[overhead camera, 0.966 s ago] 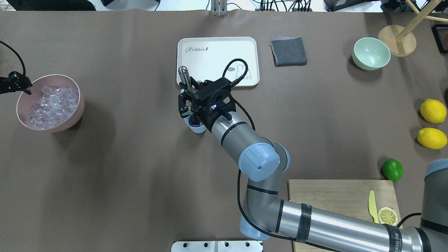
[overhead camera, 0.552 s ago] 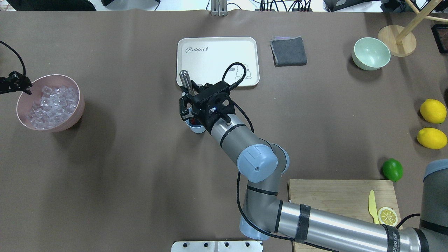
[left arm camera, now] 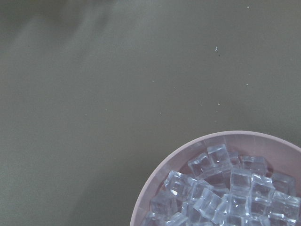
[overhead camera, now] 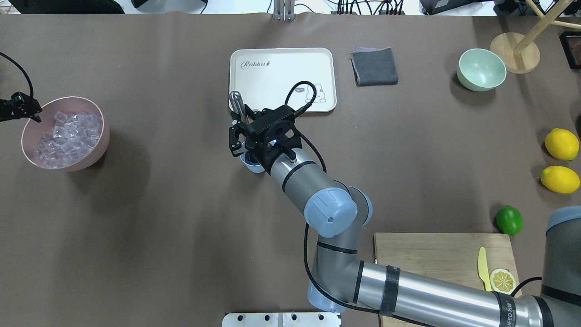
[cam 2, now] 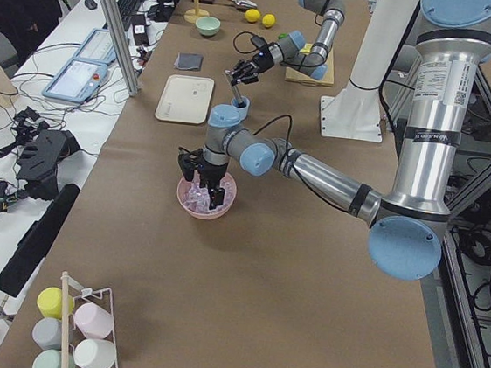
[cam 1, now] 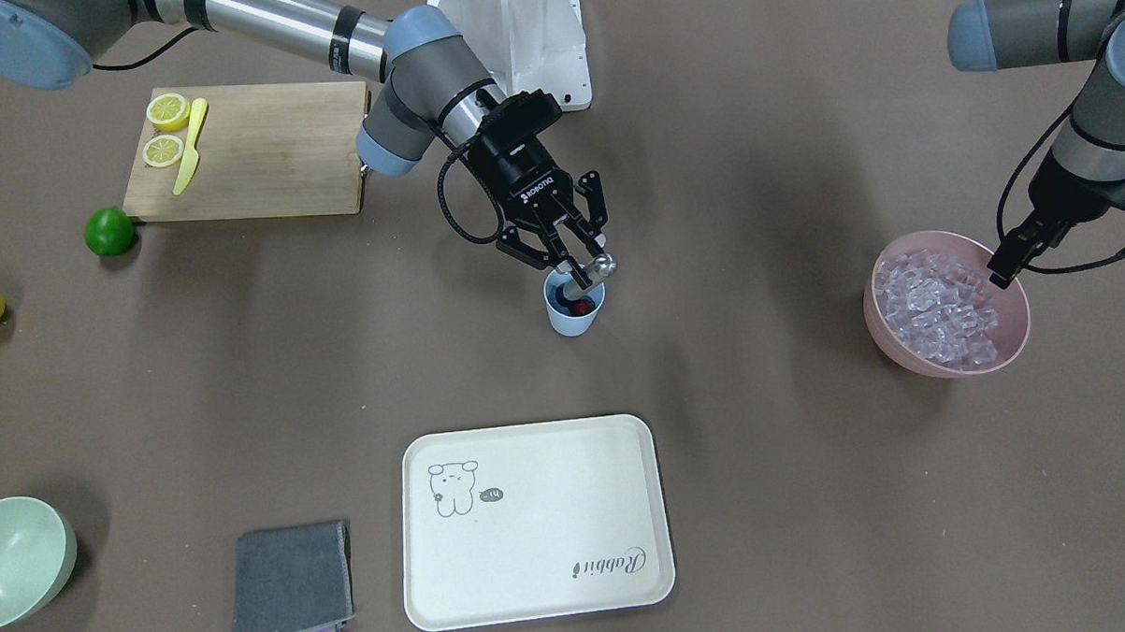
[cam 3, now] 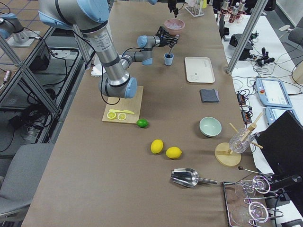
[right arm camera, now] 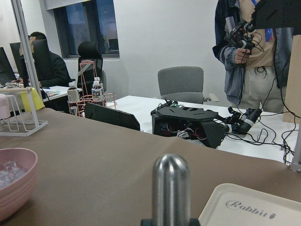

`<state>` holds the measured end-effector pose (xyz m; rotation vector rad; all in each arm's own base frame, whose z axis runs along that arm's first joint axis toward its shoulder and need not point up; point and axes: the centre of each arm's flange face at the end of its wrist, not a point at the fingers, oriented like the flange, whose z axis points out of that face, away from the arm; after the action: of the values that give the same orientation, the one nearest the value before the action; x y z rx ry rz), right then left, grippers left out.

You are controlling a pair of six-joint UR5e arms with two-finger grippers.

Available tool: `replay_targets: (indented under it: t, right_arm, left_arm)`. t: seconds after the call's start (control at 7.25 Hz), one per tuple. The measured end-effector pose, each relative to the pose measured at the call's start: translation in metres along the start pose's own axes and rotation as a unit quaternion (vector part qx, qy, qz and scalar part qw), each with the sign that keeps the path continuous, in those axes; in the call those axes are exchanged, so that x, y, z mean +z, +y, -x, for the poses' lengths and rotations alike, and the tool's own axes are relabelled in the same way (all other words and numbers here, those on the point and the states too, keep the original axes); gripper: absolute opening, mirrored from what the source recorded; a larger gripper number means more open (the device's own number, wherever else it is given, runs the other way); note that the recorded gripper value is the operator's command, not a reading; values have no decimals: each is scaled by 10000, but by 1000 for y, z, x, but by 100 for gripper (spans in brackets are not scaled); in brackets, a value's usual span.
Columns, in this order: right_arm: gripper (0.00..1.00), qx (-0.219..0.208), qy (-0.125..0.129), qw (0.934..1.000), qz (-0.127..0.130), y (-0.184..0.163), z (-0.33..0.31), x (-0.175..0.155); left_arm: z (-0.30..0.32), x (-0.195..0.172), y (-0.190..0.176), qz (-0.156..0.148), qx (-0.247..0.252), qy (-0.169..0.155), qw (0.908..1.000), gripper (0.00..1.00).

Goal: Mash ice and strawberries in cup
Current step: 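Press the pestle down on the ice and strawberry with the right gripper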

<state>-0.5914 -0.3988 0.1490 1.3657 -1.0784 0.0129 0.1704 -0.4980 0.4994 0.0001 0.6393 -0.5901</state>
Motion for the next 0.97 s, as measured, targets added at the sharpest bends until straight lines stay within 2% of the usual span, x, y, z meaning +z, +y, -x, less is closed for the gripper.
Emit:
replay_targets:
  t: [0.41, 0.69, 0.97]
  right_arm:
    - [0, 173, -100, 9994, -287, -37, 6, -8]
    - [0, 214, -67, 9987, -449, -60, -3, -9]
    - [0, 195, -4, 9987, -480, -67, -11, -6]
  left_arm:
    - [-1, 0, 0, -2, -56, 9, 10000, 97]
    - [-2, -1, 1, -2, -69, 18, 10000, 97]
    - [-7, -2, 0, -7, -84, 44, 10000, 97]
